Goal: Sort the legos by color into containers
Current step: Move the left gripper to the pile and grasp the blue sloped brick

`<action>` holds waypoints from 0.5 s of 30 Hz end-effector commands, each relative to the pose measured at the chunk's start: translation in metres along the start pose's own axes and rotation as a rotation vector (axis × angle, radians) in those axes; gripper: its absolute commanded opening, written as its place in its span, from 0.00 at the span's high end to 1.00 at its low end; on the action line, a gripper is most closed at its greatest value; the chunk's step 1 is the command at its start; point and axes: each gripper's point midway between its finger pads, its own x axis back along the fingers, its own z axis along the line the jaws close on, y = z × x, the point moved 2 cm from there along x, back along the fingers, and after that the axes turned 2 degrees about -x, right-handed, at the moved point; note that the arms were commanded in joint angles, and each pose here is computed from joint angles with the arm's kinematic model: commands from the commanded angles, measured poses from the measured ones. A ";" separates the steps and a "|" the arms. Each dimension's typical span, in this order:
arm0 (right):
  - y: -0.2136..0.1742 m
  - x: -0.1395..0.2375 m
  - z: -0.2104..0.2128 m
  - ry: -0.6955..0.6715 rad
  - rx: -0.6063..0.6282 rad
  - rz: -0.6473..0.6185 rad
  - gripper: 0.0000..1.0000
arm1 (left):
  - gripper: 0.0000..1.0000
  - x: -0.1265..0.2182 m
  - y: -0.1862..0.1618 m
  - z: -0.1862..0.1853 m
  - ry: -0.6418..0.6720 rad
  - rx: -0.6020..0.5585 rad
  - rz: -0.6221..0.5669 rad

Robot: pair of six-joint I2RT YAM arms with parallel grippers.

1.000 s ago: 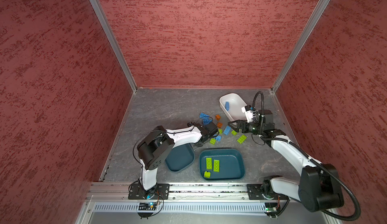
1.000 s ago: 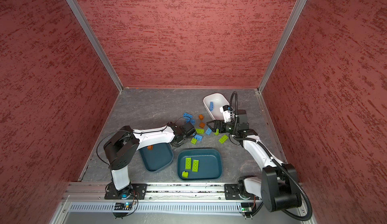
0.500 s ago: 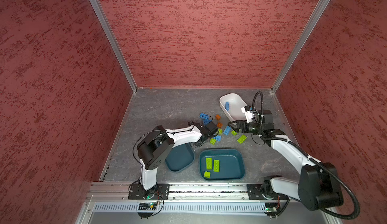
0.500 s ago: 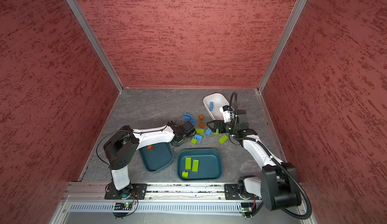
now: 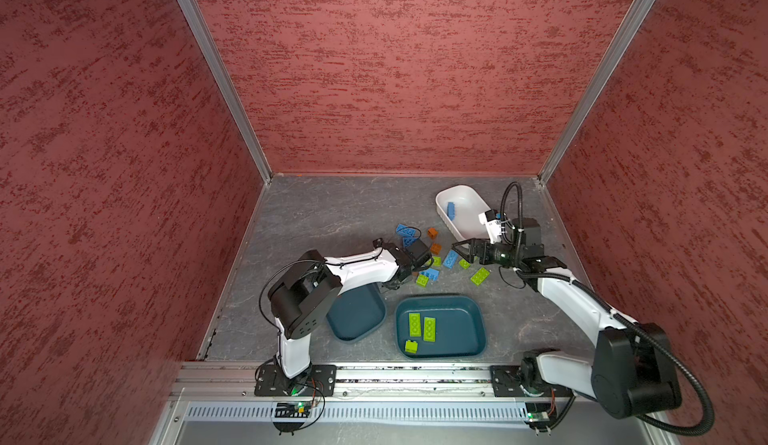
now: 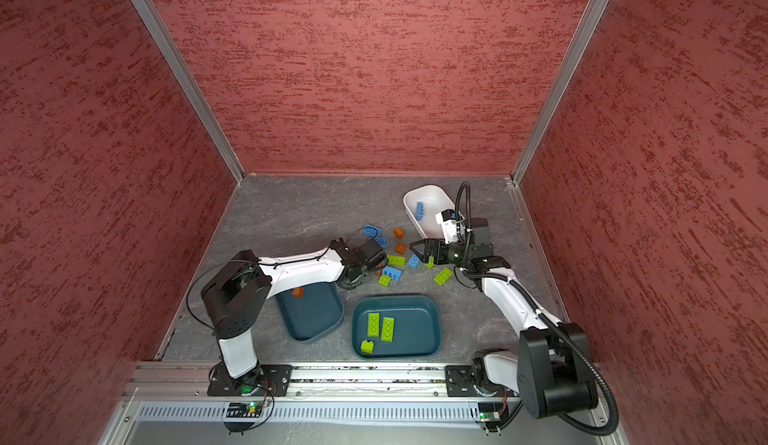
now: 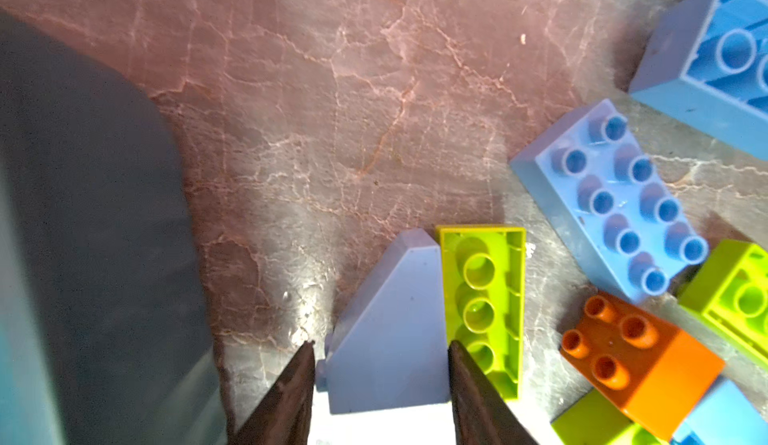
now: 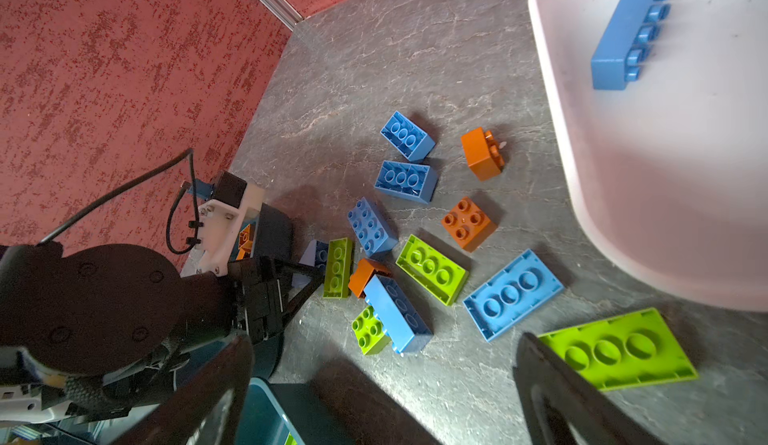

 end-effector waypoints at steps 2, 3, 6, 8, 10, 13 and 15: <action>0.015 0.002 0.008 0.029 0.050 -0.029 0.01 | 0.48 0.010 0.010 -0.005 -0.038 0.004 -0.016; 0.015 0.002 0.008 0.029 0.048 -0.028 0.01 | 0.49 0.010 0.010 -0.004 -0.039 0.006 -0.016; 0.015 0.002 0.008 0.031 0.048 -0.027 0.01 | 0.50 0.010 0.009 -0.003 -0.040 0.006 -0.015; 0.015 0.002 0.008 0.029 0.049 -0.027 0.01 | 0.51 0.007 0.007 -0.003 -0.042 0.005 -0.007; 0.014 0.002 0.008 0.030 0.049 -0.027 0.01 | 0.53 0.004 0.005 -0.003 -0.044 0.004 0.001; 0.014 0.002 0.008 0.030 0.048 -0.025 0.01 | 0.57 0.006 0.007 -0.005 -0.050 -0.004 -0.001; 0.013 0.002 0.008 0.029 0.048 -0.026 0.01 | 0.58 0.007 0.007 -0.004 -0.050 -0.005 -0.006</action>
